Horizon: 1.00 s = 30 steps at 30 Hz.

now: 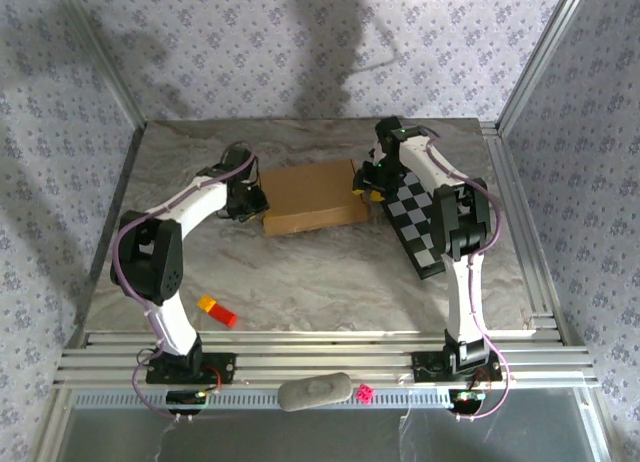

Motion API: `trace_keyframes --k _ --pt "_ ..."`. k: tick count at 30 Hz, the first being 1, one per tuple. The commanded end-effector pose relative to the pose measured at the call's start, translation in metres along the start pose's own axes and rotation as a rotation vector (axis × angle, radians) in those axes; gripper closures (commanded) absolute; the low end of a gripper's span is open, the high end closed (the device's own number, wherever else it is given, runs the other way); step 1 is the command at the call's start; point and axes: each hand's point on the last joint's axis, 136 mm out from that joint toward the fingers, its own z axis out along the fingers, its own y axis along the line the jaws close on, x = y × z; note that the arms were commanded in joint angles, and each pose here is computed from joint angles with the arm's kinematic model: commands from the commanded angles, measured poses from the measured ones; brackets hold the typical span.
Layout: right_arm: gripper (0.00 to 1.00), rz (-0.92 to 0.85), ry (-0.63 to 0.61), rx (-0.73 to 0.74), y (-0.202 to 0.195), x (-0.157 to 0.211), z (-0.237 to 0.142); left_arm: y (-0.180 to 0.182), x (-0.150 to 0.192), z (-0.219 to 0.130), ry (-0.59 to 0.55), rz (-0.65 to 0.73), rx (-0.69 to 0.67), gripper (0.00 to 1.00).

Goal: Fold the paper box

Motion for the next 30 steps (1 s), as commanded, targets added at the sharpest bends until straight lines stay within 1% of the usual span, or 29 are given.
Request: trace_keyframes --k 1,8,12,22,30 --pt "0.51 0.0 -0.021 -0.01 0.005 0.002 -0.017 -0.006 -0.021 -0.004 -0.047 0.015 0.007 0.67" --pt "0.51 0.001 -0.021 -0.015 0.004 0.002 -0.018 -0.012 -0.033 0.005 -0.039 0.028 0.02 0.67" --pt "0.51 0.005 -0.02 -0.015 0.003 0.001 -0.018 -0.012 -0.036 0.013 -0.024 0.041 0.006 0.69" --pt "0.51 0.009 -0.02 -0.014 0.0 0.001 -0.019 0.0 -0.029 0.022 -0.014 0.039 -0.034 0.82" --pt "0.51 0.011 -0.022 -0.016 0.001 0.0 -0.019 0.009 -0.022 0.024 -0.005 0.044 -0.054 0.88"
